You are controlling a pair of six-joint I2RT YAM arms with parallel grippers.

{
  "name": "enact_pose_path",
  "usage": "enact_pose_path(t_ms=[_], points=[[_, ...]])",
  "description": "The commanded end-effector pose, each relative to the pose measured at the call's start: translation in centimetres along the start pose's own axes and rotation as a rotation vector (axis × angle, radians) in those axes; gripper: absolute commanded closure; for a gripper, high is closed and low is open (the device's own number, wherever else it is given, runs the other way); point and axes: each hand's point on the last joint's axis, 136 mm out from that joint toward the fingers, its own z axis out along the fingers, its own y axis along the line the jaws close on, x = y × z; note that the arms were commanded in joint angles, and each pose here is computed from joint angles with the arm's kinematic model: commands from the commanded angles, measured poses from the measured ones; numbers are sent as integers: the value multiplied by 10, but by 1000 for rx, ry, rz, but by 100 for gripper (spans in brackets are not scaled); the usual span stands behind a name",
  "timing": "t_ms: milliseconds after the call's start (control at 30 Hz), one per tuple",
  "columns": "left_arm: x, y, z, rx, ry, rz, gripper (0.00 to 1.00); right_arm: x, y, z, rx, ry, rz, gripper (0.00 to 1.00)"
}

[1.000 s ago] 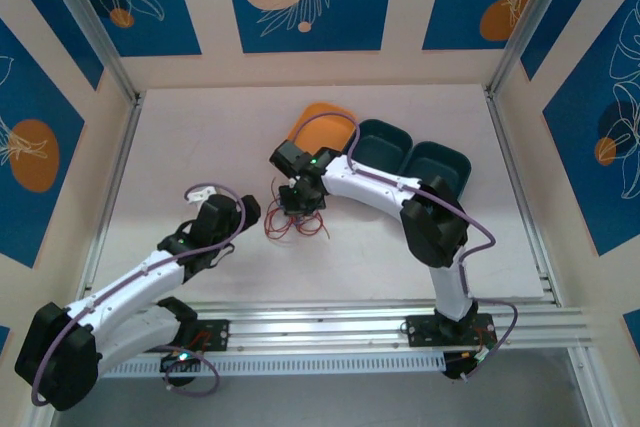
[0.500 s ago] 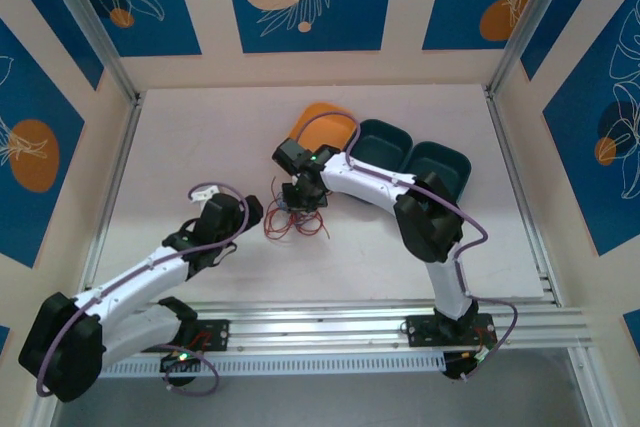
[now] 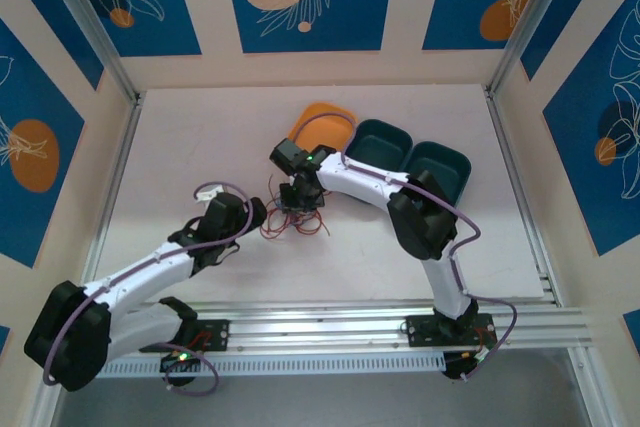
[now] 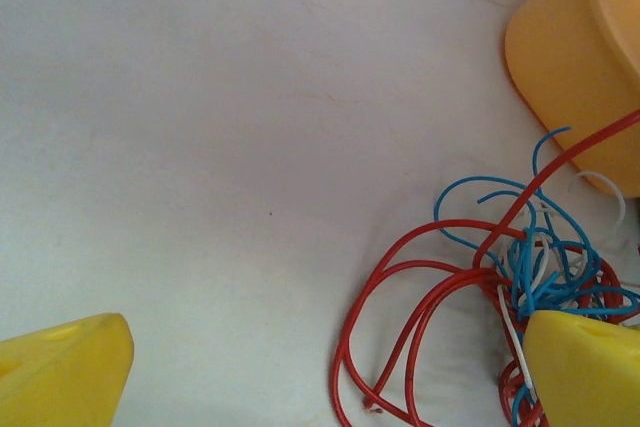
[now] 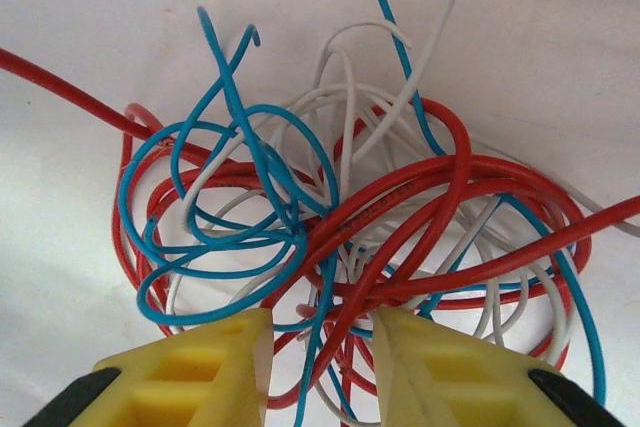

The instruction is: Untangle the cables

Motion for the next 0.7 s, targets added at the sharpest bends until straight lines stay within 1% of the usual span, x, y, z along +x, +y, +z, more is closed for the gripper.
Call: enact_pose_path(t_ms=[0,33,133,167,200,300,367,467,567,667], points=[[-3,-7,2,23,2,1,0,-2,6,1,-19,17,-12,66],[-2,-8,4,29,8,4,0,-3,7,1,-20,16,-17,70],[0,-10,7,30,28,13,0,-4,10,-3,-30,5,-33,93],[0,-11,8,30,34,15,0,-6,12,-7,-41,-4,-42,98],[0,-12,9,30,39,17,0,-7,15,-12,-52,-12,-51,100],[-3,-13,11,47,59,15,0,-11,26,-33,-107,-55,-80,100],[-6,-14,12,80,76,1,0,-15,36,-53,-167,-98,-104,100],[-10,-19,12,152,104,-17,4,-18,51,-81,-264,-151,-147,100],[-20,-25,8,204,102,-10,8,-20,62,-106,-345,-191,-172,100],[-30,-33,1,248,89,7,10,-21,68,-122,-417,-204,-173,100]])
